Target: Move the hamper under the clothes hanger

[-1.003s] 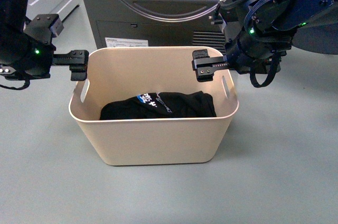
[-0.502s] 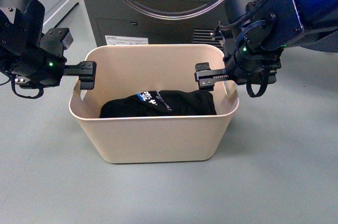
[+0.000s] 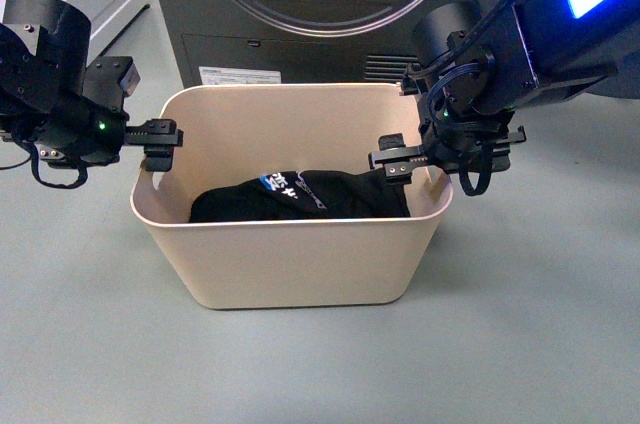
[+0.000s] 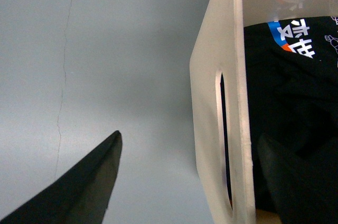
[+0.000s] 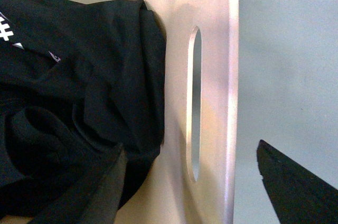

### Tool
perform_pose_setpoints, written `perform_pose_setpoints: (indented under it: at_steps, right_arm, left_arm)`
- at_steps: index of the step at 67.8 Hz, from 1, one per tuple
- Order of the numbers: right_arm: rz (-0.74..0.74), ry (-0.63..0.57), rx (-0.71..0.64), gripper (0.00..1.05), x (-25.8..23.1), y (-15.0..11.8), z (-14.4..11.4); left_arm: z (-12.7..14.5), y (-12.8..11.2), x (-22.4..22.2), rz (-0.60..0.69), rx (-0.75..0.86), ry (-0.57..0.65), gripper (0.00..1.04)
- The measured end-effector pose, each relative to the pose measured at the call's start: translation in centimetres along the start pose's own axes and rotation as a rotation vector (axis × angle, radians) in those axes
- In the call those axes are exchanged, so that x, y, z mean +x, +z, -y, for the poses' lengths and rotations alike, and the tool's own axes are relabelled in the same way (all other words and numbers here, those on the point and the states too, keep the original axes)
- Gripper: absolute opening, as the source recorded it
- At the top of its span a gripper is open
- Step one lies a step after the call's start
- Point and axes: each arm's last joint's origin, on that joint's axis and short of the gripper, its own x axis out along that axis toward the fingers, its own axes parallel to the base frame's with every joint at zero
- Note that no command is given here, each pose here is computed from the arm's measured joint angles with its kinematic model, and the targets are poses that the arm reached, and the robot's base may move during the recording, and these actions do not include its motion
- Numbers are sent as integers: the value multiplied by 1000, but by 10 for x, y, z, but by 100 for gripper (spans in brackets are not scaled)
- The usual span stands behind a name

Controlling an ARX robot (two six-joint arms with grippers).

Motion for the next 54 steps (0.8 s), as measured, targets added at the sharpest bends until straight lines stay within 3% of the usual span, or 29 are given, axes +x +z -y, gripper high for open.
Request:
perform_pose_setpoints:
  at_steps: [13, 18, 31, 54]
  right_arm:
    - [2, -21, -7, 44, -1, 3, -3]
    - [3, -24, -10, 28, -1, 3, -4]
    - [4, -26, 5, 3, -1, 3, -1]
    - [11, 7, 31, 3, -22, 6, 8]
  left_arm:
    - [1, 1, 1, 15, 2, 8, 47]
    - [5, 1, 1, 19, 8, 1, 31]
    - [10, 2, 1, 25, 3, -1, 4]
    - [10, 8, -15, 34, -15, 15, 4]
